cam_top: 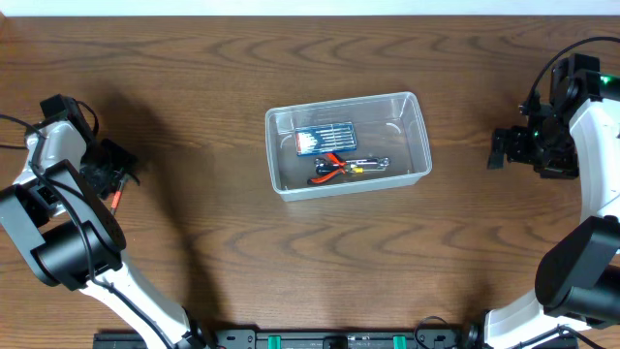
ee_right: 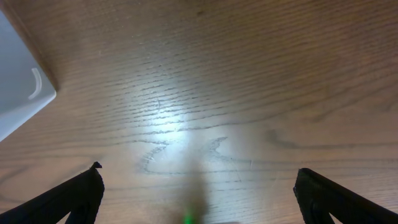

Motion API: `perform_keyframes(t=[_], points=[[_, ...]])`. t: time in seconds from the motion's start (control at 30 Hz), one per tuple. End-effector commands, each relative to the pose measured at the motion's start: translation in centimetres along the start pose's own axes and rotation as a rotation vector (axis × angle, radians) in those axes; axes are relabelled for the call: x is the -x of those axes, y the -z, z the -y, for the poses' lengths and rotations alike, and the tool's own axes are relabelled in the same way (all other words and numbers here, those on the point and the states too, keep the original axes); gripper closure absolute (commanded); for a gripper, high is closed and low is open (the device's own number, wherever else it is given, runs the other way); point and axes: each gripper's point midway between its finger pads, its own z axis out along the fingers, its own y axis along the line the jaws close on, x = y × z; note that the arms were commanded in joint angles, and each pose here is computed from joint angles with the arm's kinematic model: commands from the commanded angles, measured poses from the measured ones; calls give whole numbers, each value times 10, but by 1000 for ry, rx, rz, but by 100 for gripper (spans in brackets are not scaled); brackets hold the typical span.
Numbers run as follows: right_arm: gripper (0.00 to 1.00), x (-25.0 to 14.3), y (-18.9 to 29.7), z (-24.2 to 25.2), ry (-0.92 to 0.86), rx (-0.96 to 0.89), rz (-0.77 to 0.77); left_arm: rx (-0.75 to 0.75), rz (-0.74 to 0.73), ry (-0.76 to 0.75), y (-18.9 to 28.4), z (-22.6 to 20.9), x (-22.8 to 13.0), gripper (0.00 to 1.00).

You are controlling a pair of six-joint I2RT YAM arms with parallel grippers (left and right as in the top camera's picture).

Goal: Pack container
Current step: 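Lower and close the left gripper on the hammer head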

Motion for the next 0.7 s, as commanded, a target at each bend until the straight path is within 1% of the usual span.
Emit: perform_keyframes(t=[0.0, 0.27, 0.3, 0.37, 0.43, 0.6, 0.67], points=[[1, -2, -2, -2, -9, -4, -10, -3, -1, 3, -2, 2, 3, 43], [1, -2, -2, -1, -9, -8, -10, -4, -1, 3, -2, 2, 3, 45], [1, -2, -2, -1, -9, -8, -10, -3, -1, 3, -2, 2, 3, 47], [1, -2, -2, -1, -9, -9, -11, -4, -1, 3, -2, 2, 3, 57], [1, -2, -2, 0, -8, -12, -13, -2, -3, 3, -2, 1, 2, 62], [1, -2, -2, 0, -3, -12, -13, -2, -4, 3, -2, 1, 2, 65], [1, -2, -2, 0, -2, -12, -13, -2, -4, 3, -2, 1, 2, 68]])
